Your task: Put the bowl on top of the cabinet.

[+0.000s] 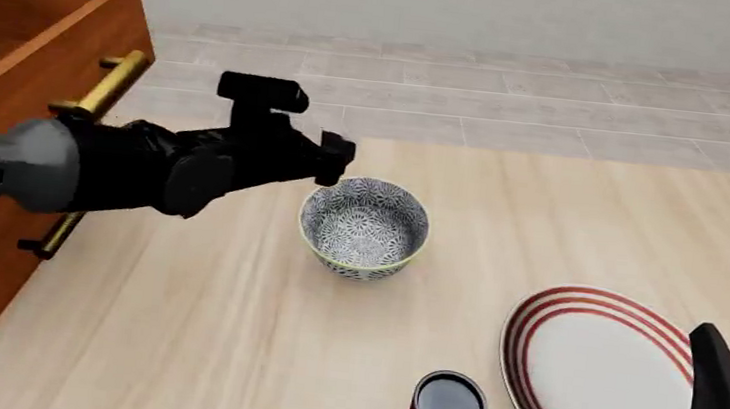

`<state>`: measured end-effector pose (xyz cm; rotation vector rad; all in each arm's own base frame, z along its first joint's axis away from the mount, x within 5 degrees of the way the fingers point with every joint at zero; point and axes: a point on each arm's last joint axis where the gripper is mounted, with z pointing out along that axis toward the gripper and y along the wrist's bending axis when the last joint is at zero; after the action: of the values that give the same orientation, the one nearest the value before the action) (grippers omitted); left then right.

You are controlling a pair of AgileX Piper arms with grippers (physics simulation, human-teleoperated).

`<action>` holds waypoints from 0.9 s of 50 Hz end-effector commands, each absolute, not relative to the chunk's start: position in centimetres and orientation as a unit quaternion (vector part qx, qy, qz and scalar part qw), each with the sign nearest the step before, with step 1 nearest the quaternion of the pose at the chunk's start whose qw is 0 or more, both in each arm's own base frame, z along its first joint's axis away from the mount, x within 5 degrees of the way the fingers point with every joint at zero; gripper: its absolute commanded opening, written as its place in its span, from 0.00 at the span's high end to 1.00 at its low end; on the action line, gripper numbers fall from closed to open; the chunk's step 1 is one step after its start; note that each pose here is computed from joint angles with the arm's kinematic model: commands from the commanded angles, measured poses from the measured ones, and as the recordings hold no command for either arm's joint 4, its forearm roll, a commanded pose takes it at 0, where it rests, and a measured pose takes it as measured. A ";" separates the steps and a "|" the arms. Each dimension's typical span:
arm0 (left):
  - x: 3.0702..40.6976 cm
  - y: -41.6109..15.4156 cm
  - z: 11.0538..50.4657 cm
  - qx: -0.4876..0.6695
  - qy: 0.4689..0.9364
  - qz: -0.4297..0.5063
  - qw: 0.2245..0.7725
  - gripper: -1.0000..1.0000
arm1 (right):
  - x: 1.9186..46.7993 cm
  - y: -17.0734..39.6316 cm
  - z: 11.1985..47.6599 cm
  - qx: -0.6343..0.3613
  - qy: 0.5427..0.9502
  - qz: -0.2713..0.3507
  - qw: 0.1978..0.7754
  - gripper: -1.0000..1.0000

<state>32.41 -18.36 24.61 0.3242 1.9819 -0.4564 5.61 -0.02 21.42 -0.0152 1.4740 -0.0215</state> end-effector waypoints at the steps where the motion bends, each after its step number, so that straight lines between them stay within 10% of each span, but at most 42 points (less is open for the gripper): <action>1: 34.8 -18.4 21.9 0.105 0.850 -0.183 0.483 0.00 | 5.6 0.0 21.4 -0.006 0.672 -0.009 0.741 0.00; 45: 36.2 -16.7 18.1 0.037 0.881 -0.179 0.436 0.00 | 5.6 0.0 21.5 -0.006 0.671 -0.009 0.742 0.00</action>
<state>36.32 -16.73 18.83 0.1055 2.1754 -0.4434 5.61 -0.02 21.45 -0.0115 1.4708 -0.0181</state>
